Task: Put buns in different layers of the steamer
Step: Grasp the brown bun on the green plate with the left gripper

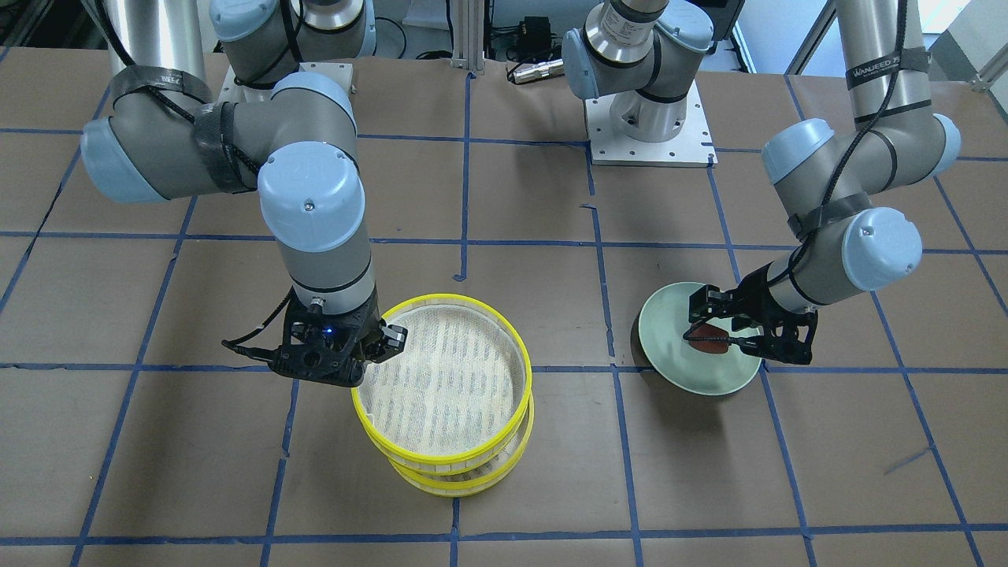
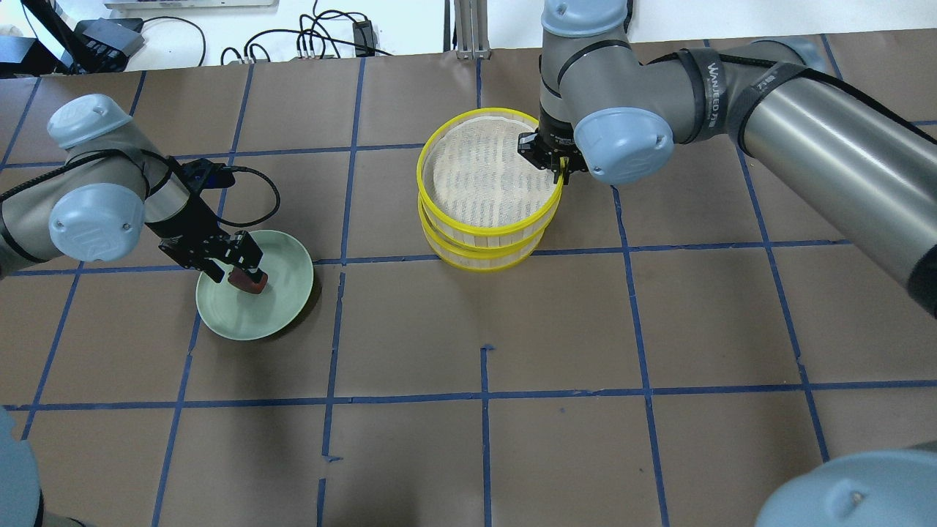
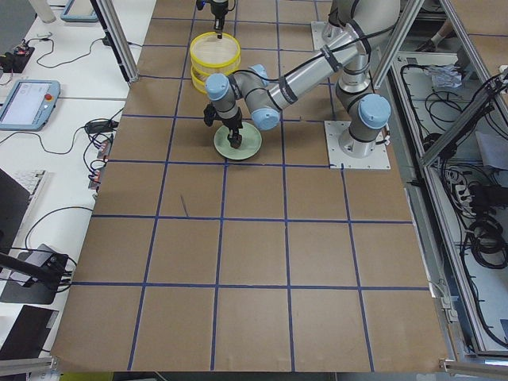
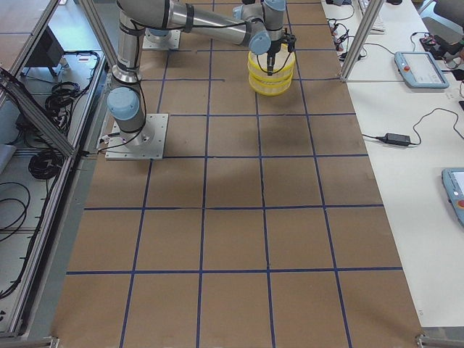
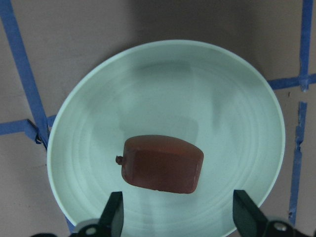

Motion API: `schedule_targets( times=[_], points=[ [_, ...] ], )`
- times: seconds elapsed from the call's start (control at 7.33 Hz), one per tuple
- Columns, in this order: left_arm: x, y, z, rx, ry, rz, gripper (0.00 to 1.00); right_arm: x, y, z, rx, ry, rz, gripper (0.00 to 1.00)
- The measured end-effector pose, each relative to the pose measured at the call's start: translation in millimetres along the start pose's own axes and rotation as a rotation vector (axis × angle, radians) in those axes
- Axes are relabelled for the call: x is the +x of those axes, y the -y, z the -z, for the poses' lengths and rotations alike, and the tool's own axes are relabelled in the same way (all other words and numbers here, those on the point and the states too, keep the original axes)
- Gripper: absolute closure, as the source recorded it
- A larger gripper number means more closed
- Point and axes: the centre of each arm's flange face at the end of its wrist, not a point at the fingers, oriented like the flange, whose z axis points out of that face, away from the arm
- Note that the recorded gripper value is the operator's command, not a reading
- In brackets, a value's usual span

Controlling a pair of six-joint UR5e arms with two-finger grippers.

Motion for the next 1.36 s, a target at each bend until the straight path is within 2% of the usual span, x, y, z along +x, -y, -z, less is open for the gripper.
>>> schedule_targets(
  times=[0.14,0.27,0.41,0.82,1.09,1.36],
  points=[
    [-1,1,-6,-0.005,-0.004,0.000,0.70,0,2,-4,0.000,-0.015,0.002,0.91],
    [-2,2,-9,-0.008,-0.004,-0.001,0.89,1,2,-6,0.000,-0.023,0.002,0.91],
    [-2,2,-10,-0.009,-0.003,-0.002,0.98,0,2,-7,0.000,-0.024,0.001,0.91],
    [-3,8,8,0.026,0.015,0.023,0.99,-1,4,-8,0.014,-0.013,-0.005,0.91],
    [10,22,39,0.076,0.041,0.028,0.99,-3,8,-13,0.030,-0.005,-0.022,0.91],
    [42,37,69,0.090,0.057,0.051,0.99,-5,8,-13,0.037,0.000,-0.029,0.91]
  ],
)
